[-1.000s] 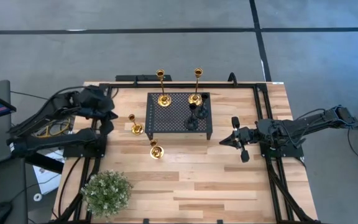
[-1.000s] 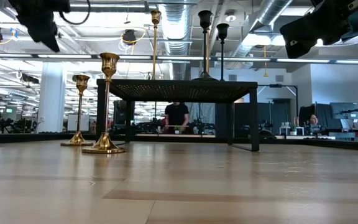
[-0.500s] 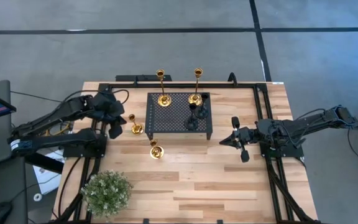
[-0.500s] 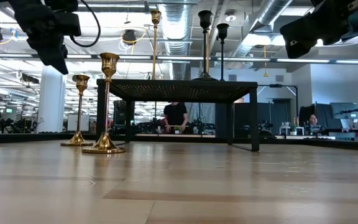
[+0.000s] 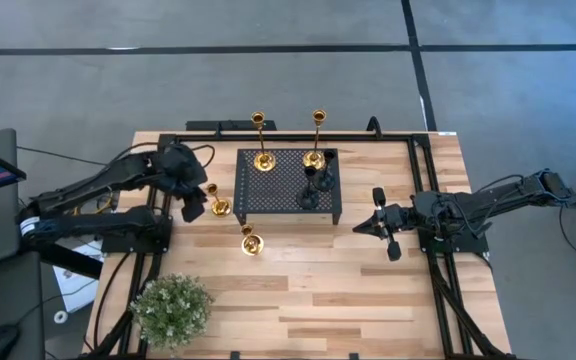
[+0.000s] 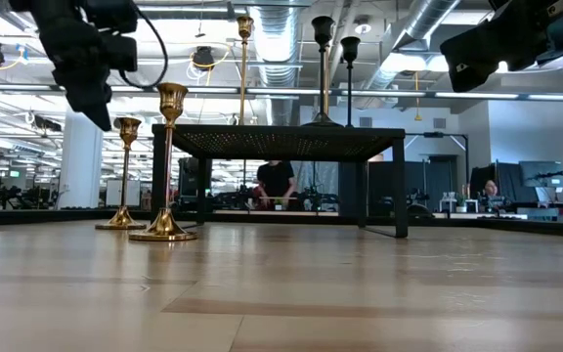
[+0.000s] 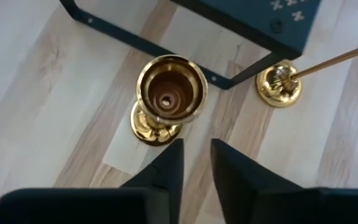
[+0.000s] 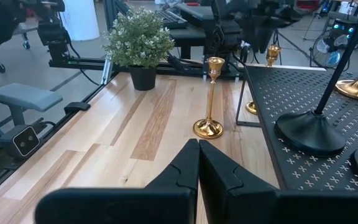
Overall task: Pick & Place candle stick holders
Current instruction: Put the golden candle holder on the shelf
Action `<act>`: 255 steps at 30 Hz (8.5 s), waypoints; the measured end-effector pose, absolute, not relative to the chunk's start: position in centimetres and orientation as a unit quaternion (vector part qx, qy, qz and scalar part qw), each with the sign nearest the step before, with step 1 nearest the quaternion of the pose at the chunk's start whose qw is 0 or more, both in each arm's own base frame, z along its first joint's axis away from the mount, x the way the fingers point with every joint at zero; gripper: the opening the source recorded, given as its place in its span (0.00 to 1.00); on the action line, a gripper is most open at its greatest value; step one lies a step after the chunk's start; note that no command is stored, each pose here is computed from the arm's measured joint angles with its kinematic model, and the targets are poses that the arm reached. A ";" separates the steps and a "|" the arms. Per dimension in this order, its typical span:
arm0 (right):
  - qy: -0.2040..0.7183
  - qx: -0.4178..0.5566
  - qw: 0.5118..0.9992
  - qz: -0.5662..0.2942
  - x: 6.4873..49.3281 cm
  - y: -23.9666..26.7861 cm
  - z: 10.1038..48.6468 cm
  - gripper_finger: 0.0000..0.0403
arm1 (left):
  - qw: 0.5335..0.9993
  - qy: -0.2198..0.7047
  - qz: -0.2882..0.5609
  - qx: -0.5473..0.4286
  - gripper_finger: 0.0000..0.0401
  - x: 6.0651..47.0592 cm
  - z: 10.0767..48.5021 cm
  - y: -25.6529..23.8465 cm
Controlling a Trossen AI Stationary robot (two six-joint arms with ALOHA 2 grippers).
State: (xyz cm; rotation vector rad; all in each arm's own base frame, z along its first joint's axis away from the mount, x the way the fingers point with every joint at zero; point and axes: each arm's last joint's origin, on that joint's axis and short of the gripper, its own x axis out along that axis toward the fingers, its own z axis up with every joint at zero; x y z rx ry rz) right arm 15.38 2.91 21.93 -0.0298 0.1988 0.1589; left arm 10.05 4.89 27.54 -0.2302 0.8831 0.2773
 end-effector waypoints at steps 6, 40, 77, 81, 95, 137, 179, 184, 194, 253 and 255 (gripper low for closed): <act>0.099 -0.015 0.992 0.079 15.4 2.9 21.9 0.00 | 0.877 0.446 0.131 -0.118 0.32 11.3 26.9 5.6; 0.096 -0.015 0.992 0.078 15.4 2.9 22.0 0.00 | 0.858 0.479 0.141 -0.123 0.40 12.9 25.9 6.6; 0.095 -0.011 0.992 0.077 15.4 2.9 22.0 0.00 | 0.923 0.309 0.185 -0.133 0.36 10.7 34.9 5.4; 0.091 -0.010 0.993 0.077 15.4 2.9 22.1 0.00 | 0.910 0.319 0.221 -0.149 0.36 11.3 34.6 5.9; 0.092 -0.010 0.993 0.078 15.4 2.9 22.1 0.00 | 0.864 0.422 0.219 -0.167 0.36 13.5 32.4 7.1; 0.090 -0.010 0.993 0.077 15.4 2.9 22.1 0.00 | 0.844 0.449 0.237 -0.169 0.36 12.7 30.9 6.8; 0.089 -0.010 0.993 0.078 15.4 2.9 22.1 0.00 | 0.845 0.451 0.223 -0.180 0.22 13.2 30.1 7.0; 0.089 -0.010 0.993 0.078 15.4 2.9 22.1 0.00 | 0.834 0.471 0.212 -0.192 0.25 13.2 28.1 6.9; 0.088 -0.010 0.993 0.078 15.4 2.9 22.1 0.00 | 0.847 0.451 0.219 -0.179 0.18 12.4 28.7 6.5; 0.060 -0.006 0.995 0.078 15.5 2.9 22.7 0.00 | 0.853 0.444 0.180 -0.205 0.04 19.2 45.4 5.3; 0.060 -0.006 0.995 0.078 15.5 2.9 22.7 0.00 | 0.855 0.438 0.199 -0.194 0.04 18.8 45.6 5.4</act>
